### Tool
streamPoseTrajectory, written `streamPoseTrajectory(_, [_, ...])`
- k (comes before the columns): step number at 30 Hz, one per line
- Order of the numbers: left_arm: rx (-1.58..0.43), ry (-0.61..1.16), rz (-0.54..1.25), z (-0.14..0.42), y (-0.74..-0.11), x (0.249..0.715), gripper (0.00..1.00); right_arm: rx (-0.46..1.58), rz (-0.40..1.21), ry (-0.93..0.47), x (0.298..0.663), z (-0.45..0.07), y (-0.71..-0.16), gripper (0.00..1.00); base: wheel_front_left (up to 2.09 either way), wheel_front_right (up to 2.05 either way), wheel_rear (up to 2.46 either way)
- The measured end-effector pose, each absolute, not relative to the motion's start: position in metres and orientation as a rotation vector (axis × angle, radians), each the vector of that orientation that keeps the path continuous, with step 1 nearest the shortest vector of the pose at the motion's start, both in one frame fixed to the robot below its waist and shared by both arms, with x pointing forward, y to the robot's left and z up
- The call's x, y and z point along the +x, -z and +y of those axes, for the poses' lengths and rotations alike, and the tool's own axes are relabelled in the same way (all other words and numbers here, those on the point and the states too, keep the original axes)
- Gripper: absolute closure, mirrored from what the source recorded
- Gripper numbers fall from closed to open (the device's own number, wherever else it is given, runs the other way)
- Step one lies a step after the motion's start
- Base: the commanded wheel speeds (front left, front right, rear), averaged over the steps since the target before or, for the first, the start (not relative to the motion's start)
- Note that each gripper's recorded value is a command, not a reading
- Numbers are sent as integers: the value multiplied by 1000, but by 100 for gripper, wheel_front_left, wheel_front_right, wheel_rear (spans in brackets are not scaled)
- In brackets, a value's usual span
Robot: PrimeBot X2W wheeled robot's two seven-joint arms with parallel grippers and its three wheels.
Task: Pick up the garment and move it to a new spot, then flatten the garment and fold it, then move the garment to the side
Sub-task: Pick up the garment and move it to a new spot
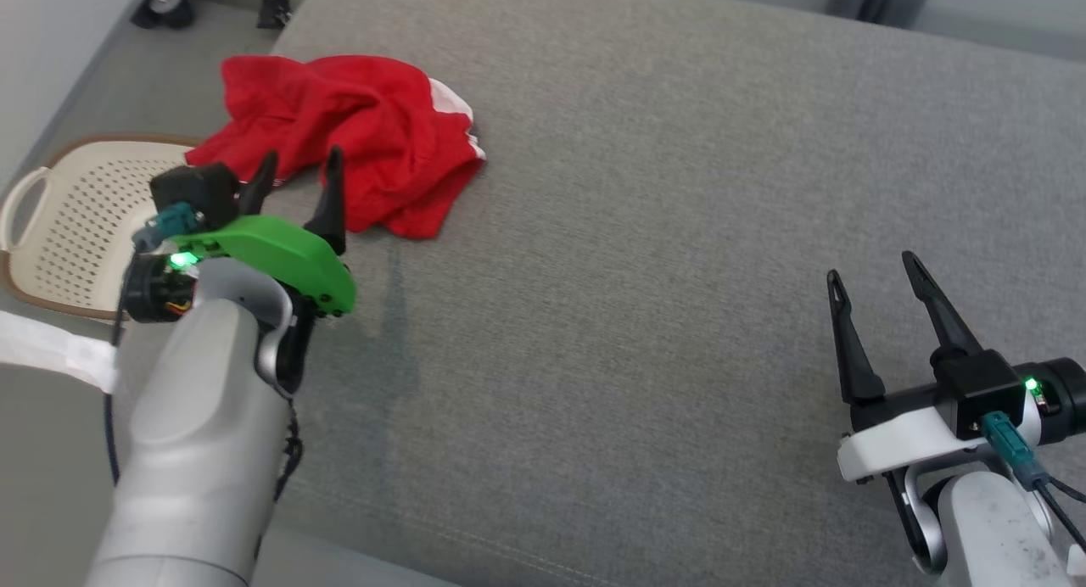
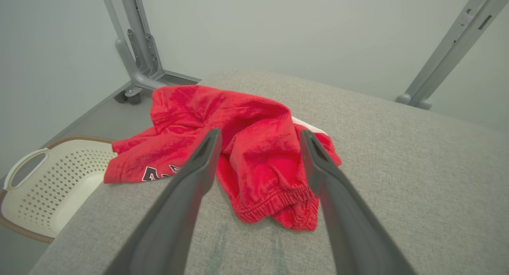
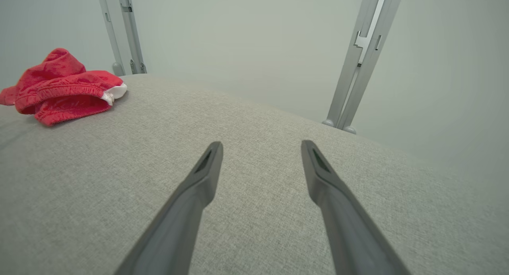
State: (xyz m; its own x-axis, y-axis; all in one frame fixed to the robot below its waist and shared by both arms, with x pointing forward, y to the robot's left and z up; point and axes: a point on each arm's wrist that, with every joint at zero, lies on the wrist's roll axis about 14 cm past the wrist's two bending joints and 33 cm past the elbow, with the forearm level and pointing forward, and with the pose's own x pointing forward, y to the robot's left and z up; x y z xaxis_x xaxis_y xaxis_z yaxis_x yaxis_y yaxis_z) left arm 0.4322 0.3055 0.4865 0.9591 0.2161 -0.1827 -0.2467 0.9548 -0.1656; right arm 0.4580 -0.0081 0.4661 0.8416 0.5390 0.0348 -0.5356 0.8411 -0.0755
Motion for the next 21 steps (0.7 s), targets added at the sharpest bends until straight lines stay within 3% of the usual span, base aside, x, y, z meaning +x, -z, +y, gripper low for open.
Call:
streamPoseTrajectory(9, [-263,-204,479,285,-390,478,0,-54,71,-398,467,-71,-417,0,0,0,0])
streamPoseTrajectory(10, [-251,-178,522,277,-379,480,50,-56,84,-371,466,-81,-414,0,0,0,0])
streamPoseTrajectory(12, [-240,-125,570,259,-365,487,100,-57,113,-328,461,-97,-406,0,0,0,0])
streamPoseTrajectory(21, [-181,148,507,184,-395,513,100,-38,185,-232,427,-130,-399,0,0,0,0])
